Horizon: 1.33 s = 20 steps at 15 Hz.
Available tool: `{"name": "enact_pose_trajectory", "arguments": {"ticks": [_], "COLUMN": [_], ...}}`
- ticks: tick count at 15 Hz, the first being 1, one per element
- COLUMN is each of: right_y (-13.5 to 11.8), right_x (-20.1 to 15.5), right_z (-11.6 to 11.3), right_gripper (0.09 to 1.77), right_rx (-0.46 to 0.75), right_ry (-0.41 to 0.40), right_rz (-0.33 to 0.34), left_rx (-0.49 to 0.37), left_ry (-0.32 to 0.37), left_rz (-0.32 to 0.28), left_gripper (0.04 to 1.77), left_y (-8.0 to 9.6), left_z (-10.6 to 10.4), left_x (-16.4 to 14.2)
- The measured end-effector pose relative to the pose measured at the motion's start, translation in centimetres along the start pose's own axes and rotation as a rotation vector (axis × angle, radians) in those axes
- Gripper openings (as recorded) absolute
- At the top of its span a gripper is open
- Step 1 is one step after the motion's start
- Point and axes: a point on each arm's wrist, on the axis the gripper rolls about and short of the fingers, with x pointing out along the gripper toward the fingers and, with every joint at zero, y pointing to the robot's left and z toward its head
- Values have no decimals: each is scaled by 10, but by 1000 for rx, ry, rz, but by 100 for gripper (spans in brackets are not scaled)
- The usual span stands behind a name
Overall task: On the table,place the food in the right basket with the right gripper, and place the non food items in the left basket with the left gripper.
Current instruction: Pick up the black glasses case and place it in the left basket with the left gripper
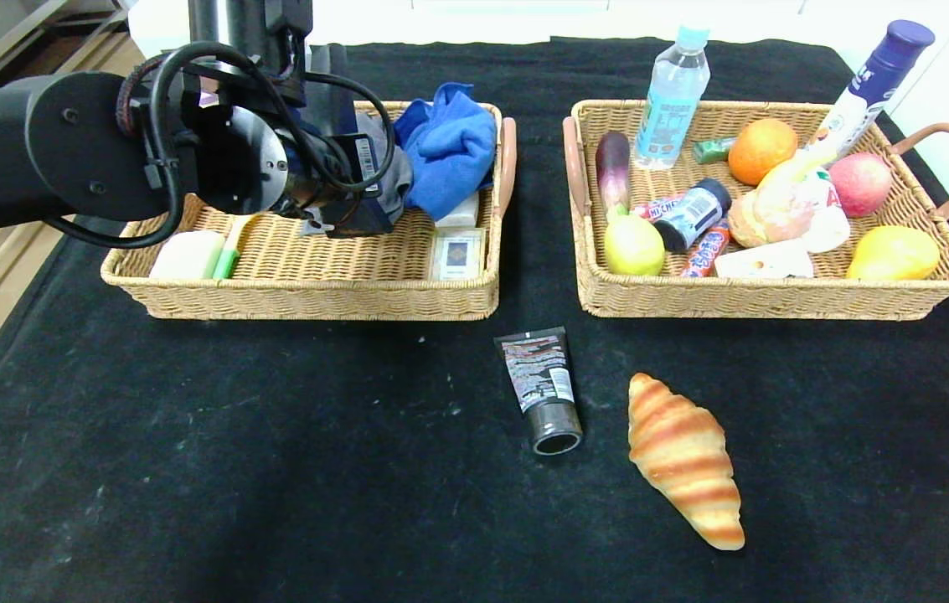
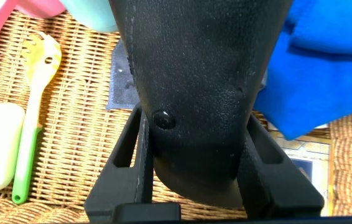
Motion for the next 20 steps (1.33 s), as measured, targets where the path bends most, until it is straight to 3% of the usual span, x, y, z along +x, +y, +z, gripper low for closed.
{"name": "enact_pose_trajectory", "arguments": {"ticks": [5, 10, 14, 18, 20], "right_y": [-4, -5, -4, -4, -4], "right_x": [6, 8, 7, 7, 7], "right_z": [4, 2, 2, 1, 1], "right_gripper": [171, 171, 171, 171, 171], "right_rx": [17, 22, 21, 22, 21], "right_ry": [-15, -6, -7, -6, -5], "right_rz": [-11, -15, -14, -13, -12], "left_rx": [16, 31, 29, 30, 33], "left_ry": [-3, -9, -14, -11, -11], "left_rz": [36, 34, 30, 22, -10], "left_gripper": [80, 80, 117, 138, 146], "left_y": [5, 4, 3, 0, -6], "left_z": [-1, 0, 2, 2, 4], "left_x": [10, 10, 9, 5, -7]}}
